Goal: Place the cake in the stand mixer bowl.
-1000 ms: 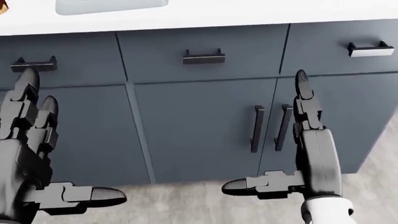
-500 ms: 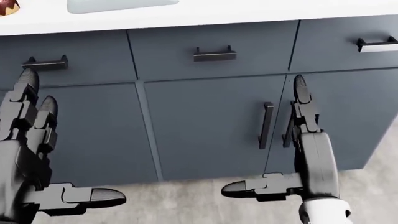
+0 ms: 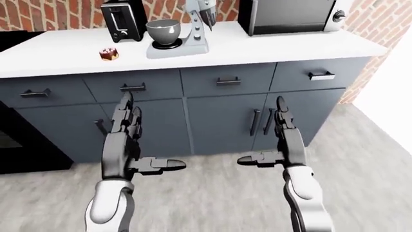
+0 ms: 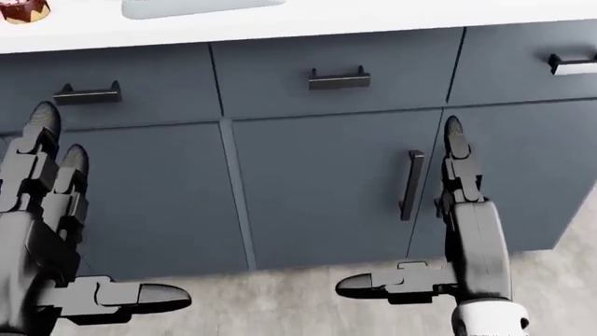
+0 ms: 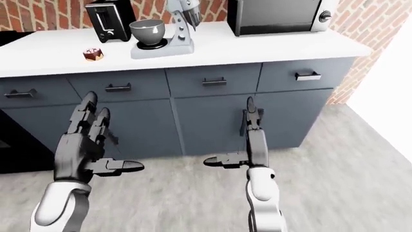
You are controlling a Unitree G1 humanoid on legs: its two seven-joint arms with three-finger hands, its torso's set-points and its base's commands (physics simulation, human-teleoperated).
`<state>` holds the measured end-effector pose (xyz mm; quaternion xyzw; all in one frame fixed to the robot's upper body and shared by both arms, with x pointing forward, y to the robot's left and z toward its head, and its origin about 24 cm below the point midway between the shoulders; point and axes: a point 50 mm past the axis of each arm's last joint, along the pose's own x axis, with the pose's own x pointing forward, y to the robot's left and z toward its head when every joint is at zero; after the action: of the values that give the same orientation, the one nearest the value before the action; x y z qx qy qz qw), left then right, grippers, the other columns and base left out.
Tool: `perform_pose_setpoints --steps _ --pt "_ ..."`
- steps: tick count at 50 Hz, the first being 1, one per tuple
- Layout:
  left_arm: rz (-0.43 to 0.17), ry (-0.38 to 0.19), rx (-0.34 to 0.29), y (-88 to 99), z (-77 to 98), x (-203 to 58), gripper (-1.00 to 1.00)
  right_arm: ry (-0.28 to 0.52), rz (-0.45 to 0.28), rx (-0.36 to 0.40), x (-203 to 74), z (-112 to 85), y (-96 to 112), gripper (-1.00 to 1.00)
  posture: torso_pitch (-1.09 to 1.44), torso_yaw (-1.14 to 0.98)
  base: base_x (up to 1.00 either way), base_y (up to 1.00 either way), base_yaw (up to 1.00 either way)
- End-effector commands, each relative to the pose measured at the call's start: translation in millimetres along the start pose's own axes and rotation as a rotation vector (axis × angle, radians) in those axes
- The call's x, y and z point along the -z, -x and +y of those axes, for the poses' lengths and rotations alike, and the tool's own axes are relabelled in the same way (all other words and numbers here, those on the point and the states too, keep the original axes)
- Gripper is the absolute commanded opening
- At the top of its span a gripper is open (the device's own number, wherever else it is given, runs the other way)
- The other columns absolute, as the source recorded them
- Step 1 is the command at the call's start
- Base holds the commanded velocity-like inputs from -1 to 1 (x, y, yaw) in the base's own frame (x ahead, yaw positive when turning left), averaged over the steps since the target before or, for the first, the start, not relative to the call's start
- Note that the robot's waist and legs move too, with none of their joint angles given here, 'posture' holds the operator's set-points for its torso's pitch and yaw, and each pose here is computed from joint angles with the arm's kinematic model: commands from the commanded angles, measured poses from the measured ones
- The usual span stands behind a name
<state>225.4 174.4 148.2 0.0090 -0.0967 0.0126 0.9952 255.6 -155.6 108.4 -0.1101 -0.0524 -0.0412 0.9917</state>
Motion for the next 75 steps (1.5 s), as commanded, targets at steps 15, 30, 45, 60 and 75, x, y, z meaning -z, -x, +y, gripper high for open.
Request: perform_pose_setpoints --steps 15,30,45,60,75 --pt "-0.062 -0.017 -0.016 0.0 4.0 -11 1.00 -0.013 -0.064 -0.012 -11 1.3 -2 1.00 0.00 0.00 0.00 0.13 0.00" --pt "-0.070 -0.016 -0.019 1.4 5.1 -17 1.00 -0.013 -0.062 -0.029 -13 3.4 -2 1.00 0.00 0.00 0.00 0.14 0.00" --pt "-0.071 -0.017 -0.020 0.9 4.3 -16 1.00 -0.022 -0.054 -0.033 -8 5.4 -3 1.00 0.00 0.00 0.00 0.12 0.01" --pt "-0.074 -0.016 -0.020 1.9 4.3 -18 1.00 -0.026 -0.056 -0.037 -7 7.0 -4 1.00 0.00 0.00 0.00 0.00 0.31" --pt "-0.075 -0.021 -0.016 1.2 2.7 -19 1.00 -0.019 -0.064 -0.020 -5 5.1 -3 1.00 0.00 0.00 0.00 0.00 0.18"
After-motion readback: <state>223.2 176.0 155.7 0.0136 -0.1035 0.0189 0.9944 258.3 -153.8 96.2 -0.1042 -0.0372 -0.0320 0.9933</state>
